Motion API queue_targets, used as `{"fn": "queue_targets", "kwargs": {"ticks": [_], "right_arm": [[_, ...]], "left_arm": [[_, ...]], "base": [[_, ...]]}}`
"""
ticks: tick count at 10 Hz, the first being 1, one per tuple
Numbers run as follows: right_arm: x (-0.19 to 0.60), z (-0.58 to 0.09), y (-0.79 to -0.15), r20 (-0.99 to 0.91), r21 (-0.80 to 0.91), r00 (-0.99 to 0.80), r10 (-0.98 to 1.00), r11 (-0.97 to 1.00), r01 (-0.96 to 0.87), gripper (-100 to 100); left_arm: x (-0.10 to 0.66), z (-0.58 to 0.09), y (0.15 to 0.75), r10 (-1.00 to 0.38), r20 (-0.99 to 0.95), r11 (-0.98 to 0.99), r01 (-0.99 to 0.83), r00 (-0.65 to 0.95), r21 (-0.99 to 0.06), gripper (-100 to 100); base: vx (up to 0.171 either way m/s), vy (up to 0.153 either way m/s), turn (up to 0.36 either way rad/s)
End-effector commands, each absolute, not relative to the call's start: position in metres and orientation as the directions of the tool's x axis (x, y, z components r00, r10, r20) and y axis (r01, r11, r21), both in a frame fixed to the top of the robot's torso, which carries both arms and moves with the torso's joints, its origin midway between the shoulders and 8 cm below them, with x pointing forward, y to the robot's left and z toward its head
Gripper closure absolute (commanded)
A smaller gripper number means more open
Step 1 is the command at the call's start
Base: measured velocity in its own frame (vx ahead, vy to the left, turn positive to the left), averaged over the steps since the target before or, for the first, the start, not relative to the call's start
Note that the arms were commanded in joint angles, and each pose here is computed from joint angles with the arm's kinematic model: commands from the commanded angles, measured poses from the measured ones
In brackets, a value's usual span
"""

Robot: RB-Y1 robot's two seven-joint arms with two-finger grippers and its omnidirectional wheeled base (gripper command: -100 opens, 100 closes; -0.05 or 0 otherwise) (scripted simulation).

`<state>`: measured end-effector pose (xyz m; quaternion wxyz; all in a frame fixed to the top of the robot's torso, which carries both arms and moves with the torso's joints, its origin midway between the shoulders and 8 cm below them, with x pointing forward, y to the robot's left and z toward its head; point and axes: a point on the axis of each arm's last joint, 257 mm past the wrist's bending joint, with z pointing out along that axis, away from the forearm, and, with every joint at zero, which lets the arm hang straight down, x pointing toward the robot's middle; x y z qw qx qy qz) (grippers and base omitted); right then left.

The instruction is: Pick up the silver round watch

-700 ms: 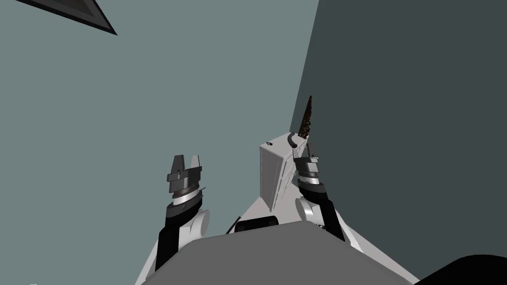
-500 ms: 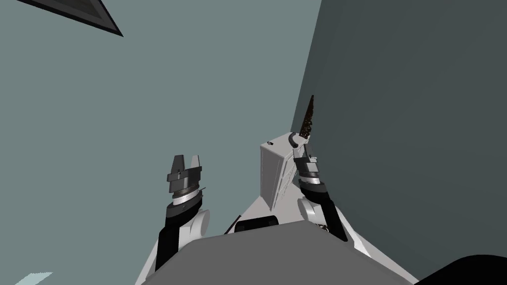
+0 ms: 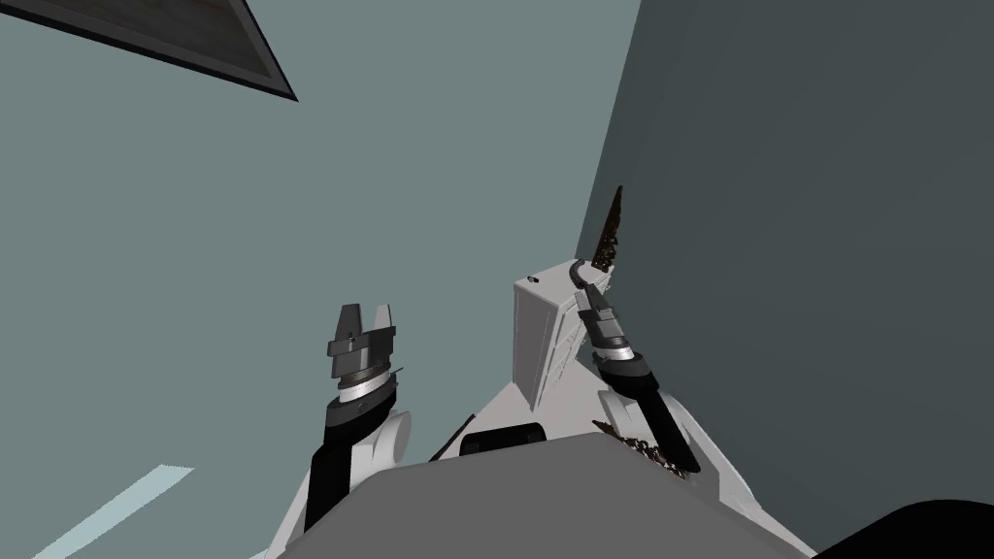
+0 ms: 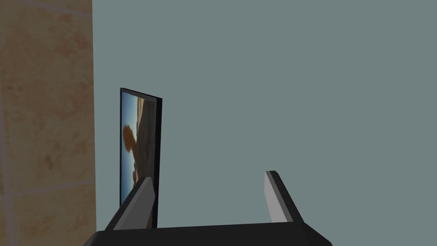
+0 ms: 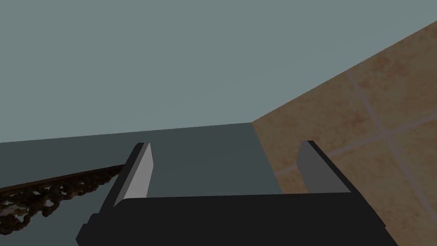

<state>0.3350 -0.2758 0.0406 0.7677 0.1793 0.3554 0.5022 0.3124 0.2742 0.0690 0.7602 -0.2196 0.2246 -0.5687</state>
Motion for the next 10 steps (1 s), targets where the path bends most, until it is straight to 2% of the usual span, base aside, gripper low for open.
{"fn": "queue_targets", "kwargs": {"ticks": [1, 7, 10], "right_arm": [[0.336, 0.039, -0.273, -0.426, 0.607, 0.247, 0.871, 0.477, -0.636, -100], [0.341, 0.027, -0.267, -0.671, 0.443, 0.278, 0.687, 0.672, -0.593, -100], [0.344, 0.019, -0.267, -0.797, 0.296, 0.295, 0.527, 0.766, -0.571, -100]], "left_arm": [[0.312, 0.069, 0.274, -0.963, -0.092, 0.257, 0.766, 0.252, -0.589, 0], [0.312, 0.069, 0.274, -0.963, -0.092, 0.257, 0.766, 0.252, -0.589, 0], [0.312, 0.069, 0.274, -0.963, -0.092, 0.257, 0.766, 0.252, -0.589, 0]], "base": [[-0.04, -0.009, 0.054], [-0.033, -0.01, 0.081], [-0.031, -0.009, 0.112]]}}
